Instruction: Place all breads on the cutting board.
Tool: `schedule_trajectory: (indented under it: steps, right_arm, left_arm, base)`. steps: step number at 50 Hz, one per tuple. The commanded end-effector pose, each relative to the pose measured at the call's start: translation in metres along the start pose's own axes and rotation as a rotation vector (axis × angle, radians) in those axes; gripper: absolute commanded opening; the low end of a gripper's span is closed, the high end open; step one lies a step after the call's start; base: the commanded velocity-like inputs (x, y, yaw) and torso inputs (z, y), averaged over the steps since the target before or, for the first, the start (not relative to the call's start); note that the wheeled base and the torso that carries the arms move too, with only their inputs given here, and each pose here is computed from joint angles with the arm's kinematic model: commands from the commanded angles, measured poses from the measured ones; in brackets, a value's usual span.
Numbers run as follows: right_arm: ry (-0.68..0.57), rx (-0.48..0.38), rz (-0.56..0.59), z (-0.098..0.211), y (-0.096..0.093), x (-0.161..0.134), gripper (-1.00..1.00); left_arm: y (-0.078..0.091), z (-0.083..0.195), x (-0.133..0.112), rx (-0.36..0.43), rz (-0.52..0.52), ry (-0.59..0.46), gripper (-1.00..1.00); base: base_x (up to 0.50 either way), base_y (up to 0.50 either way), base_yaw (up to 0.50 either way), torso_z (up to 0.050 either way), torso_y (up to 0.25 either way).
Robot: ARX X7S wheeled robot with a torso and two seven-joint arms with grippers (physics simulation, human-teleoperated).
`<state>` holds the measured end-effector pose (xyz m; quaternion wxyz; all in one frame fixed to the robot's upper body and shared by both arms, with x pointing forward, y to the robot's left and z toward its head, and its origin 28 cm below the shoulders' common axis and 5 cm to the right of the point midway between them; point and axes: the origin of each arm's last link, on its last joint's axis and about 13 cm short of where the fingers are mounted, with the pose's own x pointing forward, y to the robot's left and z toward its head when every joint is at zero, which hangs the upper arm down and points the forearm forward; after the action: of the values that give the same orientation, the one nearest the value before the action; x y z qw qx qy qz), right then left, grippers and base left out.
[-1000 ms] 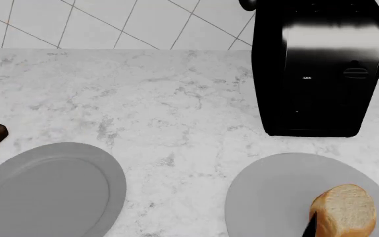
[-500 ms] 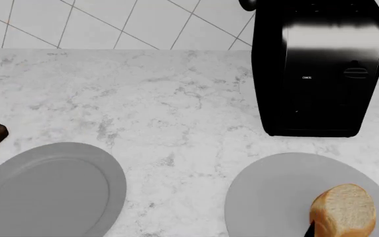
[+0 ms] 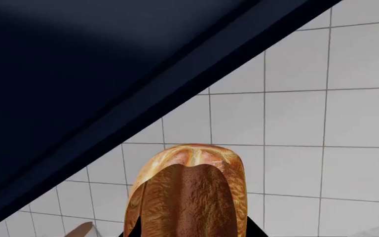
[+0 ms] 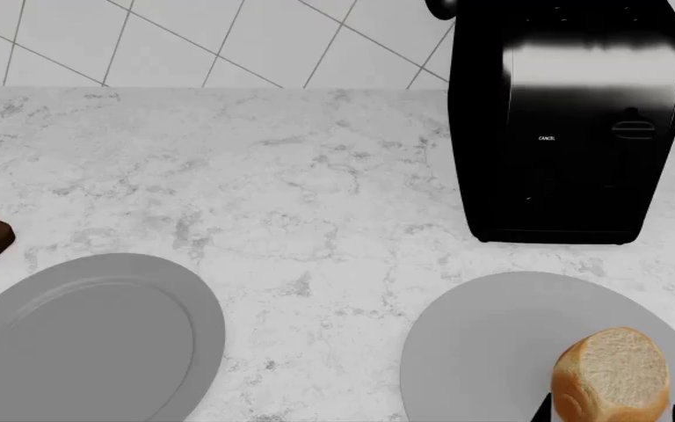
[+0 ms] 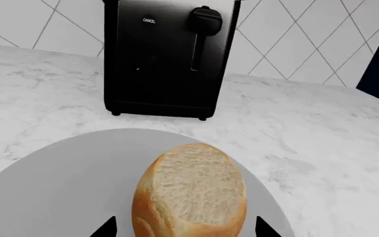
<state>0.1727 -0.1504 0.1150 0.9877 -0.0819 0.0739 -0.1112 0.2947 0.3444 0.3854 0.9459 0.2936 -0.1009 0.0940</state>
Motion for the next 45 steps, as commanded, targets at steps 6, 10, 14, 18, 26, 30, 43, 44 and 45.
schedule_trajectory:
  steps: [6,10,14,18,26,30,43,44,45]
  right_arm:
    - [0.019,0.025,-0.025,-0.008,-0.002,0.005,1.0]
    - [0.018,0.018,-0.012,-0.007,0.0,0.009,1.0]
    - [0.022,0.018,-0.004,-0.008,0.002,0.016,1.0]
    - [0.026,0.021,0.0,-0.009,0.003,0.023,1.0]
    - [0.029,0.019,-0.008,-0.009,0.001,0.032,1.0]
    - [0.029,0.02,-0.029,-0.01,-0.001,0.036,1.0]
    - [0.013,0.009,-0.006,-0.012,0.004,0.049,-1.0]
    - [0.005,0.012,-0.008,-0.011,0.003,0.048,-1.0]
    - [0.0,0.015,-0.009,-0.01,0.003,0.048,-1.0]
  left_arm:
    - [-0.001,-0.002,-0.001,-0.011,0.006,-0.005,-1.0]
    - [-0.001,-0.004,-0.003,-0.013,0.005,-0.003,-1.0]
    - [0.0,-0.003,-0.003,-0.013,0.007,-0.005,-1.0]
    - [-0.001,-0.004,-0.003,-0.012,0.004,-0.005,-1.0]
    - [0.0,-0.003,-0.005,-0.009,0.0,-0.003,-1.0]
    - [0.0,-0.004,-0.006,-0.009,-0.001,-0.001,-1.0]
    - [-0.006,-0.003,-0.004,-0.005,-0.025,-0.001,-1.0]
    - [-0.006,-0.003,-0.004,-0.006,-0.024,-0.004,-1.0]
    - [-0.006,-0.003,-0.004,-0.006,-0.024,-0.004,-1.0]
  base:
    - [0.0,0.0,0.0,0.0,0.0]
    - [0.0,0.0,0.0,0.0,0.003]
    - [0.0,0.0,0.0,0.0,0.0]
    - [0.0,0.0,0.0,0.0,0.0]
    - [0.0,0.0,0.0,0.0,0.0]
    - [0.0,0.0,0.0,0.0,0.0]
    - [0.0,0.0,0.0,0.0,0.0]
    - [0.0,0.0,0.0,0.0,0.0]
    - [0.0,0.0,0.0,0.0,0.0]
